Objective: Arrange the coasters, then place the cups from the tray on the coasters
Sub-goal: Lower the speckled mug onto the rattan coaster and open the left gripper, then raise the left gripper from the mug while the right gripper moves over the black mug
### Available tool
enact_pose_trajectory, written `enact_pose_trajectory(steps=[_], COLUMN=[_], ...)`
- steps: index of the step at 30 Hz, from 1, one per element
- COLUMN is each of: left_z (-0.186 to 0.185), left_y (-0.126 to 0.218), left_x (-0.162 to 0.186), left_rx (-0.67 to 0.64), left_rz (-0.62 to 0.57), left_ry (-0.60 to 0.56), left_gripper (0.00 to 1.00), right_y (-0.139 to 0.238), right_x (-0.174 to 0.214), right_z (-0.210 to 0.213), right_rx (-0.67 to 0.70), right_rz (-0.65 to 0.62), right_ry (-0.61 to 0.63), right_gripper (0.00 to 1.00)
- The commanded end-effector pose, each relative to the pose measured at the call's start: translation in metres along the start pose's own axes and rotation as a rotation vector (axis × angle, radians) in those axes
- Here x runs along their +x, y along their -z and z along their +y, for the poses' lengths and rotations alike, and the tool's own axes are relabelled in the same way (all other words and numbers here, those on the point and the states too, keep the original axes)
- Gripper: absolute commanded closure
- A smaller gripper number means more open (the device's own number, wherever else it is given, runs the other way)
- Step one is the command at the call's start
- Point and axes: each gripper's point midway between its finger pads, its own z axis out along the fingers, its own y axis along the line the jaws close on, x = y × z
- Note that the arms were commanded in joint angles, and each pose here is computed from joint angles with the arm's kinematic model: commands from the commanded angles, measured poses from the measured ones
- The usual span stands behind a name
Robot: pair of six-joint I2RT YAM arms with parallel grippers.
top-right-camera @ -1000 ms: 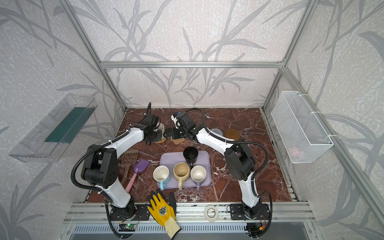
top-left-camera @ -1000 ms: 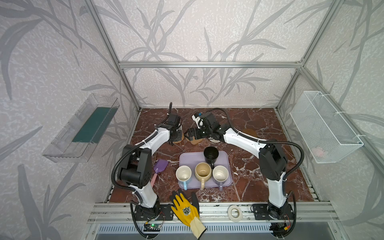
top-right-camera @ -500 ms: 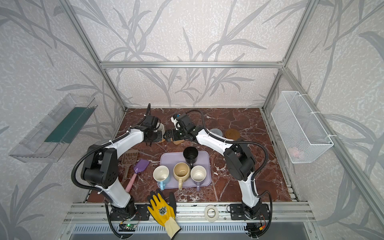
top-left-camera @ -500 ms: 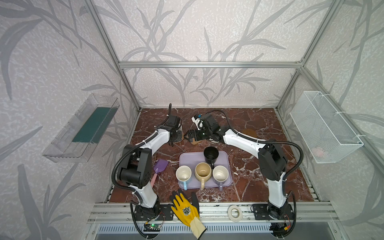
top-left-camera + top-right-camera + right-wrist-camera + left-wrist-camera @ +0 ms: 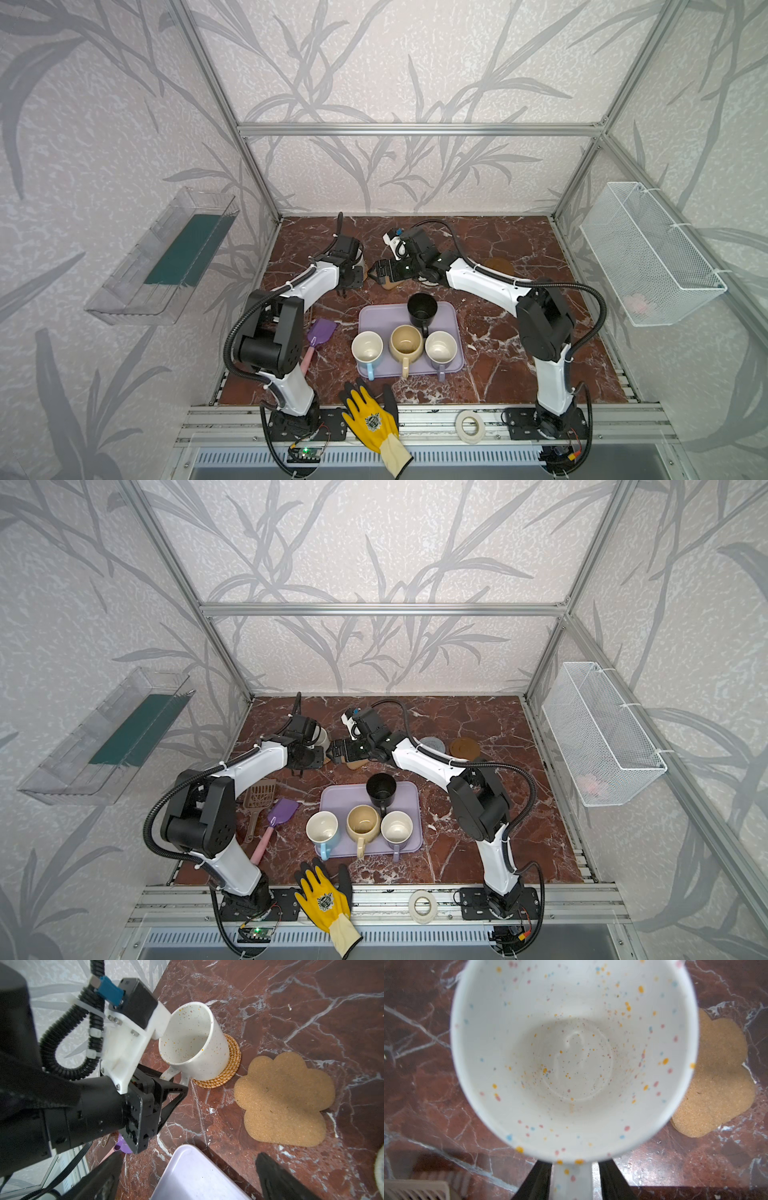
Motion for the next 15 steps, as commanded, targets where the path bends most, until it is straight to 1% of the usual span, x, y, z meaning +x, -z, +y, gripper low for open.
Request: enact_pose_trajectory(steps=[1,2,5,8,10,15], left_z=[0.003,0.003,0.003,0.003,0.002,-0.001], left_y=[0.009,0.011,0.018,0.026,0.034,0.06], left_x=[0.003,0.002,0.0,-0.003,-0.005,-0.01], left_rx=[-0.001,0.002,0.009,0.015,0.029,0.078], left_rz=[0.002,-0.004,-0.016,-0.032,-0.046,-0.096], left_ry=[0.011,0.016,0.031,0.052,0.065,0.085], left_gripper=[0.47,0.4,0.24,0.12,0.07,0.03], right_y=[0.001,0.003,0.006,0.009,0.013,0.029], right_x=[0.002,0.002,0.002,0.002,0.002,-0.001], right_z=[-0.004,-0.004,-0.004,-0.003,-0.002,0.003], right_rx=[0.01,0.012,0.021,0.026,0.031,0.042], right_rz=[0.01,0.009,0.011,0.011,0.009,0.004], right_ry=[-0.014,-0.014,-0.018,-0.015,-0.012,0.0], right_gripper=[0.01,0.01,0.01,0.01,0.01,0.01])
